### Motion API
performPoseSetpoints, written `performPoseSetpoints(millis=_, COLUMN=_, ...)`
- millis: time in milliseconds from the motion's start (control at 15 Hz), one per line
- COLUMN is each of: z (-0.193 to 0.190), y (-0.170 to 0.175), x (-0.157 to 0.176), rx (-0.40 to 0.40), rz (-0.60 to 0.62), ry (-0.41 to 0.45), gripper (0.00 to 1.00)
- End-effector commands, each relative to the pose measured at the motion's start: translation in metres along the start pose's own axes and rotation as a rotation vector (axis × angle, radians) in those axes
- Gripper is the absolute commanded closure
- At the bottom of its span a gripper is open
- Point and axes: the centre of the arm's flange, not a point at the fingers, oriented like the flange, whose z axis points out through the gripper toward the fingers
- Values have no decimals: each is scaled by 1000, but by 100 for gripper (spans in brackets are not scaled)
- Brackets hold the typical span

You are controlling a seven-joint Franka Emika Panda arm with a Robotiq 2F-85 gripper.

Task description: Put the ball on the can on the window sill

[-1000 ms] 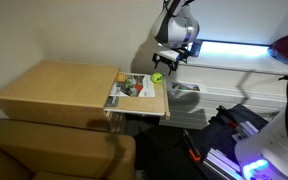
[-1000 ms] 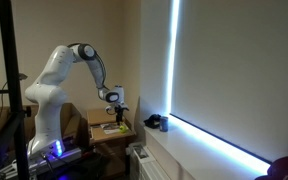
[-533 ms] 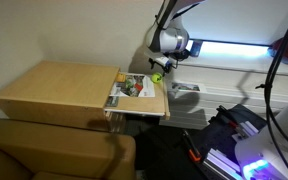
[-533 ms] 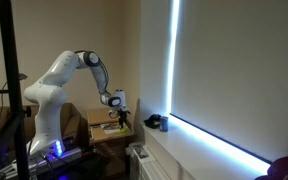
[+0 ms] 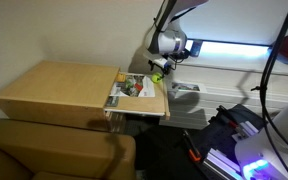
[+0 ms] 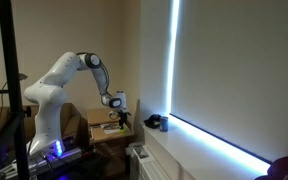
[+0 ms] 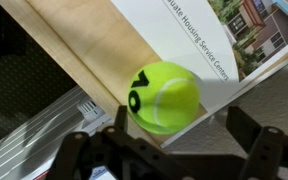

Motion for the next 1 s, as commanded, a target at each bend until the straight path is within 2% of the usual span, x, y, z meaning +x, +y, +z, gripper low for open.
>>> performPoseSetpoints(millis=0, z=15, y=-11, x=6, rx=-16, rz=30, ry=-5, gripper=0)
performPoseSetpoints(millis=667, z=36, y=-6, x=11, rx=-84, rz=76, ry=-72, gripper=0)
performPoseSetpoints(millis=733, z=36, y=-4, x=13, rx=-82, rz=80, ry=-75, gripper=25)
performPoseSetpoints(millis=800, z=36, y=-3, x=15, rx=-82, rz=86, ry=-80, gripper=26)
performPoseSetpoints(millis=933, z=35, y=-1, x=20, rx=-83, rz=101, ry=-83, gripper=40)
